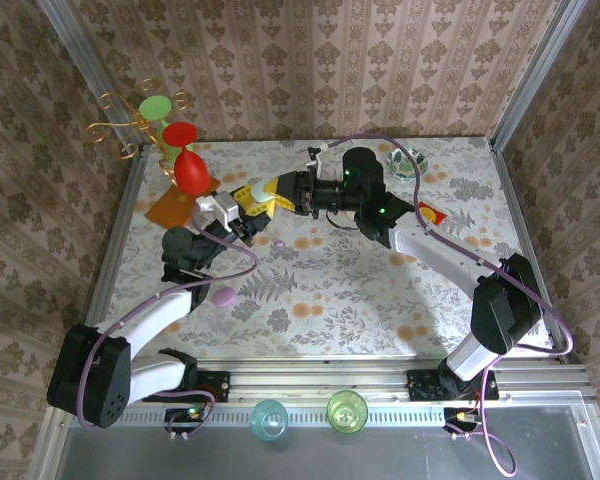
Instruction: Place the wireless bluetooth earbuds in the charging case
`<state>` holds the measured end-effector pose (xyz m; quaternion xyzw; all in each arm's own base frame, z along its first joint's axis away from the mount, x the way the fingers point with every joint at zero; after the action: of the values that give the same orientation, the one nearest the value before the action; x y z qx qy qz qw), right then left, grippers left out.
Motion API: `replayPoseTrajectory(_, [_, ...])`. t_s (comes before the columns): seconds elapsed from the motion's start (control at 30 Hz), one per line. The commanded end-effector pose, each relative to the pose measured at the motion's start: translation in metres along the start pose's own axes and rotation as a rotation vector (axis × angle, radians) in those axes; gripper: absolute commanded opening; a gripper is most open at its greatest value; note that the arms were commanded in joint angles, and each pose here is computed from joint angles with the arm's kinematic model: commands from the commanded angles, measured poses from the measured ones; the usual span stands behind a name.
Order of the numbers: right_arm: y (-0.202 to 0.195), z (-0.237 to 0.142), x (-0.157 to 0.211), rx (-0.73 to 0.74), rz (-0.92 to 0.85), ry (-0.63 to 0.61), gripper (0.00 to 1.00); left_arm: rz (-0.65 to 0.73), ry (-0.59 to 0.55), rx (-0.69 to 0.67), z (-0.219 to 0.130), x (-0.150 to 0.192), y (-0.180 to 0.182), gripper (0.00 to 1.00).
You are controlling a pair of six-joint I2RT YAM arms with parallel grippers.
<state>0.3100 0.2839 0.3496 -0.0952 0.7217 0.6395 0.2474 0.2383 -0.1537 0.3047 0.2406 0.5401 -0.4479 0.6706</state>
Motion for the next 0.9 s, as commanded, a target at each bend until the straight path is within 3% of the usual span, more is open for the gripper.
replayPoseTrajectory(0.0, [0.001,0.002,0.002,-0.032,-0.016,0.009,0.24,0.010,-0.012,0.026,0.005,-0.008,-0.004,0.29])
replayPoseTrajectory(0.2, [-0.012,-0.014,-0.002,0.071,-0.046,-0.055,0.24,0.066,0.094,-0.025,-0.003,0.006,-0.002,0.66])
replayPoseTrajectory(0.33, [-0.038,-0.037,-0.003,0.240,-0.050,-0.123,0.23,0.114,0.209,-0.054,-0.013,0.019,-0.003,0.79])
replayPoseTrajectory(0.63, [-0.126,-0.102,0.007,0.672,-0.004,-0.192,0.24,0.112,0.473,0.026,-0.020,0.051,-0.020,0.85])
replayPoseTrajectory(0.87, [-0.186,-0.125,0.017,0.881,0.048,-0.134,0.24,0.091,0.540,0.078,-0.012,0.070,-0.030,0.86])
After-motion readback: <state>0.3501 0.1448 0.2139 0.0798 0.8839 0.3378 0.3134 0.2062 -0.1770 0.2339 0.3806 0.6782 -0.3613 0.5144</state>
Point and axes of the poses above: each hand's point on the last joint's axis, 136 mm out from that joint toward the fingers, its own z axis out along the fingers, its own y axis along the line the jaws close on, x = y × z, the point moved 9 cm from there along -z, back along the fingers, and after that the axes turned 14 degrees about -z, right-handed, at the moved point
